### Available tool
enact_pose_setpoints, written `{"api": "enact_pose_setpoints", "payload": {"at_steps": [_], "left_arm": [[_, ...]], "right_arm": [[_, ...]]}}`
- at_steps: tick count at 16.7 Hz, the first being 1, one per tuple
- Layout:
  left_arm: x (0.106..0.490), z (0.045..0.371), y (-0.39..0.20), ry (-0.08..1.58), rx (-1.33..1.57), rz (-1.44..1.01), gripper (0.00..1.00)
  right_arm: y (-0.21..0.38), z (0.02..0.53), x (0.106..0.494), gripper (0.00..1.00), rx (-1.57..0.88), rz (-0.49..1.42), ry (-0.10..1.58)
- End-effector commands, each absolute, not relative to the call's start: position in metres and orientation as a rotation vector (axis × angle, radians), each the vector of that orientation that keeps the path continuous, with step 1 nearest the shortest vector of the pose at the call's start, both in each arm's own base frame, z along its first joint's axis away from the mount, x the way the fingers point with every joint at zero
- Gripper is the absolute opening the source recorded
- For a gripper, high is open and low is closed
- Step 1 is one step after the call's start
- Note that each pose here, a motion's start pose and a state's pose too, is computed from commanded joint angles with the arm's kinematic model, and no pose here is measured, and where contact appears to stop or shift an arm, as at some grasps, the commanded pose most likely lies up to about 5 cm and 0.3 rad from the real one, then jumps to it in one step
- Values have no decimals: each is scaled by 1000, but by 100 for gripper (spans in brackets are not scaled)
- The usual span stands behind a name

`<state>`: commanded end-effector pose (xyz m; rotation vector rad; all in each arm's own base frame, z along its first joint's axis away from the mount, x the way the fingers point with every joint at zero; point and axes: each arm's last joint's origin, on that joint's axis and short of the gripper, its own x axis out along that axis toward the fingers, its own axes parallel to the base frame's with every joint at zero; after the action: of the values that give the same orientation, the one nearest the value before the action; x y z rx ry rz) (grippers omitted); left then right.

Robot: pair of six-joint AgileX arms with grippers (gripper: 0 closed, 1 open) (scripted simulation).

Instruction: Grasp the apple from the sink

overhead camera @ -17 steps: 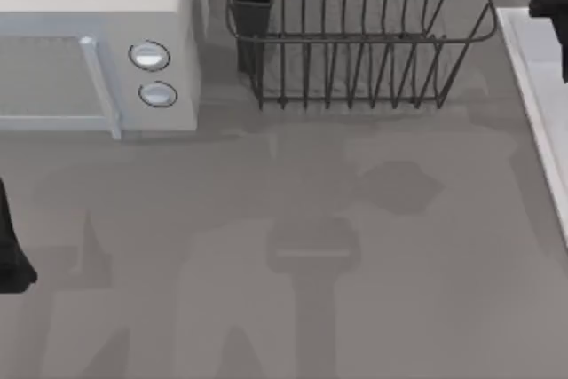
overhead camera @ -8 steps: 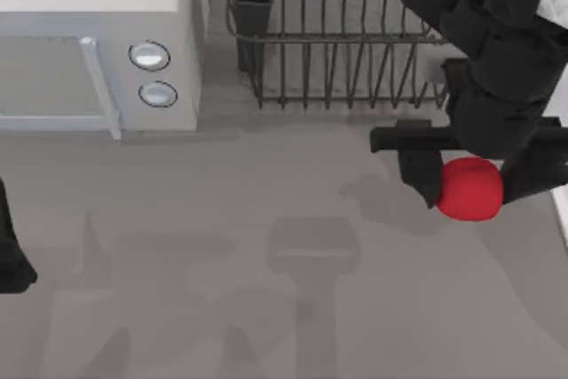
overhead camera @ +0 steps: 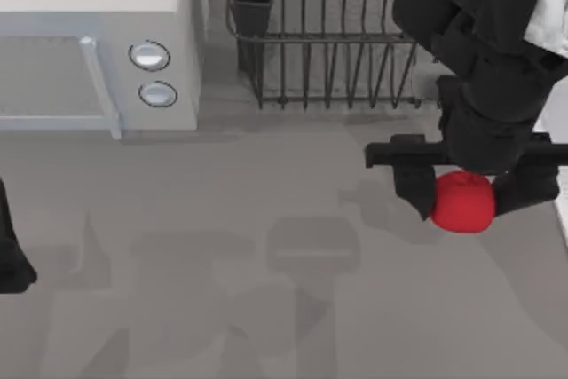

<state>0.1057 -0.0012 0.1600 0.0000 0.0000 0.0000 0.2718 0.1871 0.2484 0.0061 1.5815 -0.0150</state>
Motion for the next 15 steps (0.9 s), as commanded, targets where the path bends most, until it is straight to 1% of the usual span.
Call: {"api": "enact_pose_setpoints", "payload": {"at_steps": [7, 9, 13, 15], "left_arm": [[106, 160, -1, 0, 0, 0, 100], [106, 160, -1, 0, 0, 0, 100], [106, 160, -1, 0, 0, 0, 100], [106, 160, -1, 0, 0, 0, 100]], "right_arm": [[187, 169, 271, 0, 11, -5, 1566], [186, 160, 269, 0, 8, -8, 1571], [186, 160, 269, 0, 8, -8, 1571], [186, 160, 269, 15, 8, -8, 1571]]}}
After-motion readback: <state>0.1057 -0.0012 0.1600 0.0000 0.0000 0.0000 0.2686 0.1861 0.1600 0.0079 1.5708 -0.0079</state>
